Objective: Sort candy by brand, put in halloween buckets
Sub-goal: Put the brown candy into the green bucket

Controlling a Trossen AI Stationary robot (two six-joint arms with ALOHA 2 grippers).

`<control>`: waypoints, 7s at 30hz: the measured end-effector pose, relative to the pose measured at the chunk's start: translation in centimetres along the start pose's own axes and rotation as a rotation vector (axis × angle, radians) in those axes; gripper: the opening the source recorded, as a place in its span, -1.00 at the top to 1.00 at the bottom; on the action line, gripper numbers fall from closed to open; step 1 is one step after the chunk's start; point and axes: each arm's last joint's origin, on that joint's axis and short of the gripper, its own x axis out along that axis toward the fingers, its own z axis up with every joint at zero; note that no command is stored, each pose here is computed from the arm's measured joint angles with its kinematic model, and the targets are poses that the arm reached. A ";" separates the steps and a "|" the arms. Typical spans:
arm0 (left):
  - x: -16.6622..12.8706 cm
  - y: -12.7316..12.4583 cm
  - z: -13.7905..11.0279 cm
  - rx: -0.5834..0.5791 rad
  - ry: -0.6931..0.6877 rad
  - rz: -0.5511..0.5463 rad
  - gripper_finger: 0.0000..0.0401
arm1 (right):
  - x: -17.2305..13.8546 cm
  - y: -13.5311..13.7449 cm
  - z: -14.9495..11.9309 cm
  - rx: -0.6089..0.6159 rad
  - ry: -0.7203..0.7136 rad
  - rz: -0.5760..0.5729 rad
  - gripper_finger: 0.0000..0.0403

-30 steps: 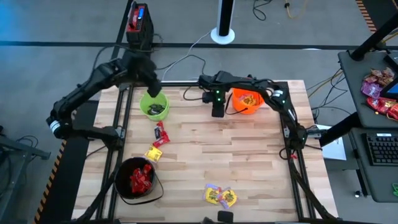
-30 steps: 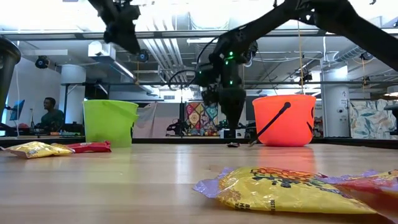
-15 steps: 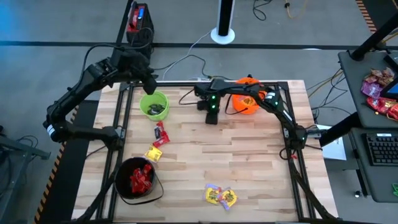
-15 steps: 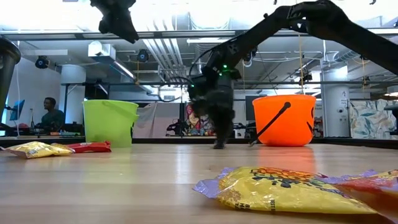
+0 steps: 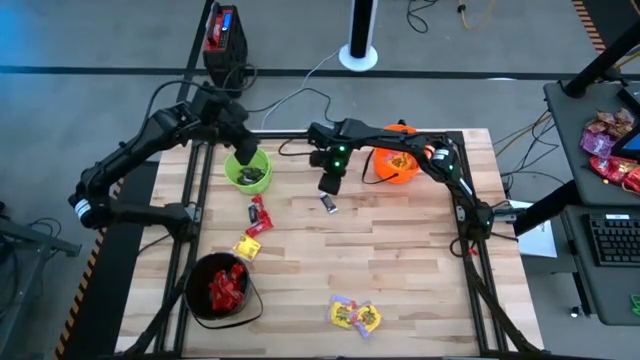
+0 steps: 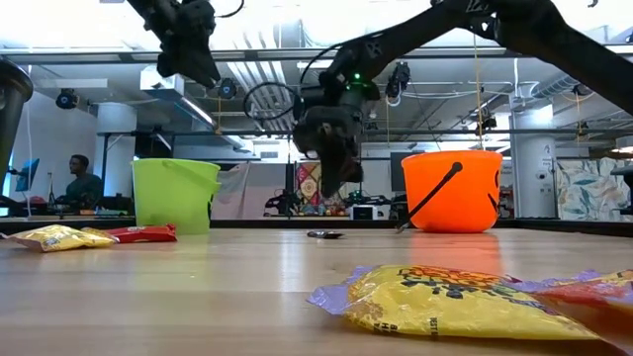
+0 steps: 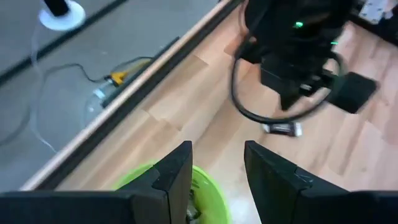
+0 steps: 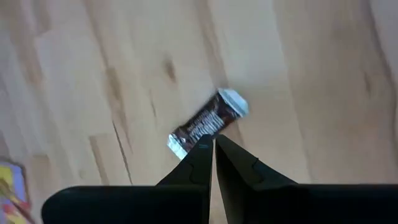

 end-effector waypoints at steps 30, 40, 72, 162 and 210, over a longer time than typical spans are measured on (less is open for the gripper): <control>-1.9 -2.4 -0.7 0.067 -0.065 -0.112 0.36 | 4.7 4.3 -1.1 0.452 0.039 -0.324 0.20; -4.1 -4.0 -0.8 -0.007 -0.169 -0.191 0.43 | 7.7 4.8 -2.1 0.442 0.013 -0.316 -0.02; -1.1 -5.0 -3.7 0.010 -0.081 -0.372 0.43 | -0.5 8.0 -4.2 0.189 -0.111 -0.125 0.96; 28.0 -17.1 -11.0 0.468 0.228 -0.535 1.00 | 10.7 10.3 -20.2 1.009 -0.583 0.171 0.06; 28.2 -16.4 -12.9 0.373 0.268 -0.544 1.00 | 7.8 11.1 -19.5 0.941 -0.560 0.115 0.47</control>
